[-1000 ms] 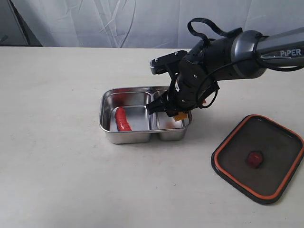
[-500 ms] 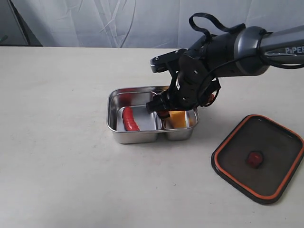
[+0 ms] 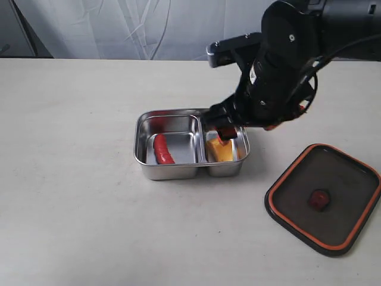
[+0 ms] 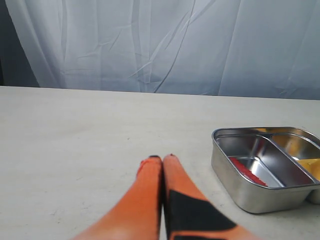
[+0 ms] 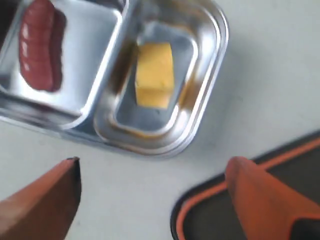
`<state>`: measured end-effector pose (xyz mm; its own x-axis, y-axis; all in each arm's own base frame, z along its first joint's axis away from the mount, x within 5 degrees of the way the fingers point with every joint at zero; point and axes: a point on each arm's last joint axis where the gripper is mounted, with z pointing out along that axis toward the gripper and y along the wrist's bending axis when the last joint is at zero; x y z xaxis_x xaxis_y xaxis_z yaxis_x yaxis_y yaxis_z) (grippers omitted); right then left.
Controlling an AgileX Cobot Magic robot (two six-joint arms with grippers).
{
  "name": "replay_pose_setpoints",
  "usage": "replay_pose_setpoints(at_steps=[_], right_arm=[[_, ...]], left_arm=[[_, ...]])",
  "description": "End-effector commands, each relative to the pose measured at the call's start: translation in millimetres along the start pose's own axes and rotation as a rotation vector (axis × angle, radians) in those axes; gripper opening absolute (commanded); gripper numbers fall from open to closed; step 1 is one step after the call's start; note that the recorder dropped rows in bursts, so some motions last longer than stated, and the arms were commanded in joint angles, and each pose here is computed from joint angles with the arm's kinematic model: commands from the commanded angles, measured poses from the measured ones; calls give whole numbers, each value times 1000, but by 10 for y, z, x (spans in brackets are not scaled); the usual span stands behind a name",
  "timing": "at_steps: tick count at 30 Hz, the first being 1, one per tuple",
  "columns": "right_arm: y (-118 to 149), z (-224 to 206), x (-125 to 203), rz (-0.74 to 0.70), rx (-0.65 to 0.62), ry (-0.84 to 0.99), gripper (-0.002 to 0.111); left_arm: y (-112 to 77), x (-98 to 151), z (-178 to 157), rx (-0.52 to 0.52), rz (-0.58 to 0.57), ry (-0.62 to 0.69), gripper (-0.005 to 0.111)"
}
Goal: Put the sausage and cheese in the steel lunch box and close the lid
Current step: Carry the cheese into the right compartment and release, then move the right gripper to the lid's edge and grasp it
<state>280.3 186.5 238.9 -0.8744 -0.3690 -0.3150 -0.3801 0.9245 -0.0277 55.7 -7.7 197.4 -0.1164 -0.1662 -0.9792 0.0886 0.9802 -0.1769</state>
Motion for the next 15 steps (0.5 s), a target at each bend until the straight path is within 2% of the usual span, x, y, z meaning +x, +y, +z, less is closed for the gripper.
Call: replay_pose_setpoints(at_steps=[1,7,15], right_arm=[[-74,45,341,-4,19,81,77],[-103,433,783,-17,-8,73,77],[-82,714,885,-25,-28,55,77]], left_arm=[[3,3,0,-1,0,-10,0],[3,3,0,-1,0,-10,0],[3,3,0,-1,0,-10,0]])
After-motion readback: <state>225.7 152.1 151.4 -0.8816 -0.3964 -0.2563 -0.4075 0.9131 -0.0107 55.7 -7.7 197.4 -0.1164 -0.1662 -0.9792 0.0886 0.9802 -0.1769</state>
